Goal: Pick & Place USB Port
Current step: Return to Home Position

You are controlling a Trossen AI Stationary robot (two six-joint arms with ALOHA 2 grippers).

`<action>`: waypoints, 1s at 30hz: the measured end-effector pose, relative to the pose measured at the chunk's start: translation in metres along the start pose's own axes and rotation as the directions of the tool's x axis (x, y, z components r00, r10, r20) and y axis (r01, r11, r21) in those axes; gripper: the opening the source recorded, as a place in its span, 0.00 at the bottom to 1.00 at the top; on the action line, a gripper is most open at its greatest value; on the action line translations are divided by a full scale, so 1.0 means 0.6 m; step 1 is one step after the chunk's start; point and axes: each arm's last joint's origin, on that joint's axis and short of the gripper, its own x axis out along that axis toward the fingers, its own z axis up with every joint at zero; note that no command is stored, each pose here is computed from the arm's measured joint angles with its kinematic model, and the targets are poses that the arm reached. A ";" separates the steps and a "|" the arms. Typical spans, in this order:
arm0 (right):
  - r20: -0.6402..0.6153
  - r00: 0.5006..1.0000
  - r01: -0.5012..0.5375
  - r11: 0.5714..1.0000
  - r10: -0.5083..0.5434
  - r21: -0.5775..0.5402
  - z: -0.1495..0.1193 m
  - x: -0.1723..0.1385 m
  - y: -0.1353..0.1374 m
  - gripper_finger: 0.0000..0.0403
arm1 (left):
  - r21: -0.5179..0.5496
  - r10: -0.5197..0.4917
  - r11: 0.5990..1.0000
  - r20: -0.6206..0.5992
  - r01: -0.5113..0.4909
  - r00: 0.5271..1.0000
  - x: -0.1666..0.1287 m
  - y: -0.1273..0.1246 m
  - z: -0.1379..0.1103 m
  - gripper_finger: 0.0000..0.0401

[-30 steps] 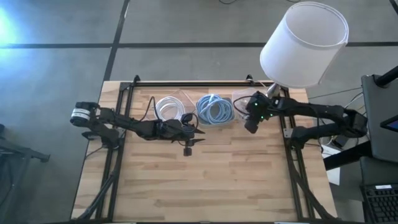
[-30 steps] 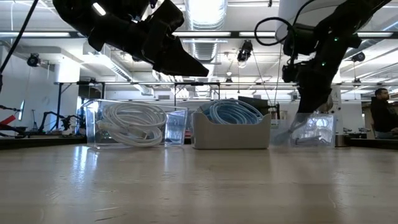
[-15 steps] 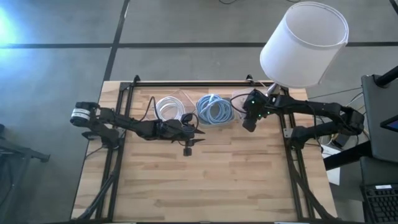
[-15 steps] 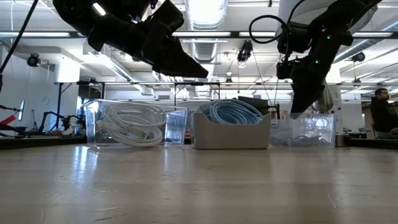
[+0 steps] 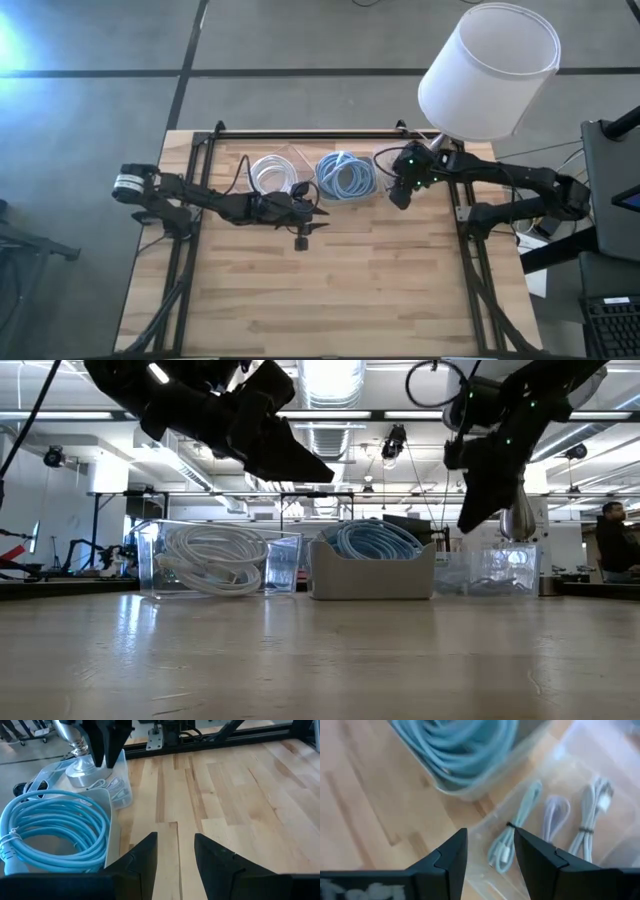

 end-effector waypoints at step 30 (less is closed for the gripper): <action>0.562 0.745 -0.142 0.909 0.359 -0.392 -0.080 -0.094 0.072 0.29 | -0.307 0.350 0.911 0.219 -0.276 0.911 -0.282 0.042 -0.052 0.33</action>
